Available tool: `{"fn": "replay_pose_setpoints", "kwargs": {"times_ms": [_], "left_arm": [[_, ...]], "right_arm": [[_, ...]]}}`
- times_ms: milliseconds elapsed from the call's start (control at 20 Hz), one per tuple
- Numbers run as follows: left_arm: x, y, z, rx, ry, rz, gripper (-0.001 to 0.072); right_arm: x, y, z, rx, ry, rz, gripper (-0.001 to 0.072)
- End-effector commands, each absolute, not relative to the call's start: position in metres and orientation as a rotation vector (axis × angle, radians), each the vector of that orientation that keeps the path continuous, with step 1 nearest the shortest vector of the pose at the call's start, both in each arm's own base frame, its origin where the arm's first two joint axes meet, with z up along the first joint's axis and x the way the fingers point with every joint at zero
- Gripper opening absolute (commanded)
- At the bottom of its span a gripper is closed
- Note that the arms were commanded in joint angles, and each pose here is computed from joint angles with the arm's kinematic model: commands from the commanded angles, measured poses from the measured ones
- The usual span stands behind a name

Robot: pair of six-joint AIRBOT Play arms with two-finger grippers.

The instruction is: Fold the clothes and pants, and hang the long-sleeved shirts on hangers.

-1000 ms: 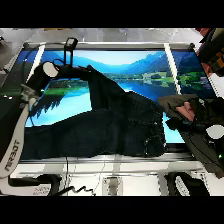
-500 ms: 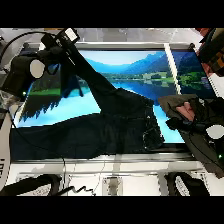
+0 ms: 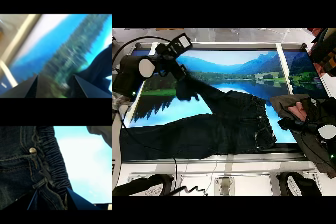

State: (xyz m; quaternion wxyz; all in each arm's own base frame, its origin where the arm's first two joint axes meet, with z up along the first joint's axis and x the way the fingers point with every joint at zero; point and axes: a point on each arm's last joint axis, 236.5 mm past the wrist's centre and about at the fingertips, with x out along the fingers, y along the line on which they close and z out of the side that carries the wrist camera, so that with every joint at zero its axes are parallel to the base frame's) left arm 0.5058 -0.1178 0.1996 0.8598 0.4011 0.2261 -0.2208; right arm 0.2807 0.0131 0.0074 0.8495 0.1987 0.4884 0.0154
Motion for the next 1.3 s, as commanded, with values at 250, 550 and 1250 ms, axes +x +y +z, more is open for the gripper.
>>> {"fn": "replay_pose_setpoints", "kwargs": {"times_ms": [250,550,1250], "left_arm": [[0.502,0.043,0.154,0.139,0.763,-0.024,0.0465],[0.507,0.050,0.032,-0.296,0.992,-0.084,0.0495],[0.575,0.017,-0.109,-0.340,0.962,-0.037,0.0503]], "right_arm": [[0.284,0.012,0.009,0.417,1.015,0.029,0.0390],[0.284,0.012,0.009,0.417,1.013,0.028,0.0390],[0.285,0.015,0.011,0.441,1.009,0.035,0.0389]]}}
